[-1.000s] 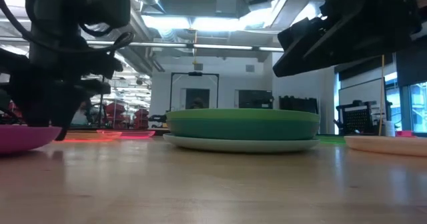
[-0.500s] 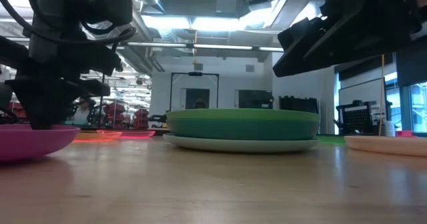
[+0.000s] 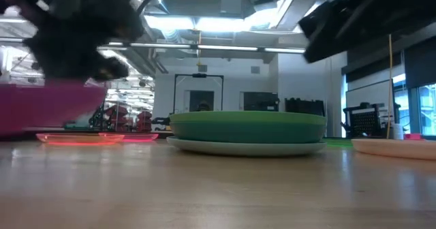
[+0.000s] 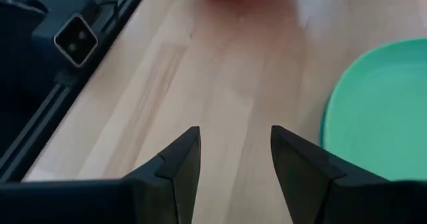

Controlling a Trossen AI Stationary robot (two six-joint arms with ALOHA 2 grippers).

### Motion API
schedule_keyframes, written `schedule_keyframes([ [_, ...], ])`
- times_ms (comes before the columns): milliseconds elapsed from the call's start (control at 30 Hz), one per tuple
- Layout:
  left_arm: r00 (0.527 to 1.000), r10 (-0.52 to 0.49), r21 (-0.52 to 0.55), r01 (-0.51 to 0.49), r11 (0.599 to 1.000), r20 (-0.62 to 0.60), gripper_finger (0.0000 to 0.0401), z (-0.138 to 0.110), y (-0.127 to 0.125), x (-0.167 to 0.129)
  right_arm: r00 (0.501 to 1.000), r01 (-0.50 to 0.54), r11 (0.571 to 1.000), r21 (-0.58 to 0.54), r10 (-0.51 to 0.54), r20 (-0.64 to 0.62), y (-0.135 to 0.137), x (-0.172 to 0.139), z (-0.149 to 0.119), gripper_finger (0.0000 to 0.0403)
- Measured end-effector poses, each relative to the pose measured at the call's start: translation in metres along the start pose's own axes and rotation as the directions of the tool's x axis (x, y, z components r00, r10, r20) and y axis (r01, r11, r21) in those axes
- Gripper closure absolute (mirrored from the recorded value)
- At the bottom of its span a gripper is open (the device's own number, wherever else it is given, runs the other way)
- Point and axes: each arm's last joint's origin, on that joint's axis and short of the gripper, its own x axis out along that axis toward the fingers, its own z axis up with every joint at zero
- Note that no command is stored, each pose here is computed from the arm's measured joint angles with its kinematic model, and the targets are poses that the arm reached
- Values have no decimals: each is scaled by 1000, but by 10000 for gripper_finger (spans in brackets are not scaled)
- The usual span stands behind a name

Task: Stack plastic plates
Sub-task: Stack the pink plate on top of the light green plate

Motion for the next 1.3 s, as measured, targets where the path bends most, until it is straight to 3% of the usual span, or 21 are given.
schedule_keyframes([
  [267,972,96,11,-101,995,217,388,38,2,-33,995,100,993,-56,-99,28,20,-23,2,231],
  [433,873,246,-153,-199,968,422,388,62,13,-52,989,151,985,-81,-150,18,25,-25,-1,231],
  [600,781,312,-259,-198,945,540,388,76,31,-63,988,155,985,-73,-152,35,25,-25,0,231],
  [800,708,445,-388,-256,885,548,387,80,61,-72,988,155,985,-73,-153,38,25,-25,1,231],
  [967,686,504,-456,-274,847,525,387,77,86,-68,979,202,977,-71,-198,50,24,-25,1,231],
  [1167,709,537,-496,-298,815,457,387,67,105,-53,976,215,974,-71,-212,49,23,-25,1,231],
  [1300,714,536,-497,-298,815,450,387,63,108,-44,976,216,974,-71,-212,50,23,-25,1,231],
])
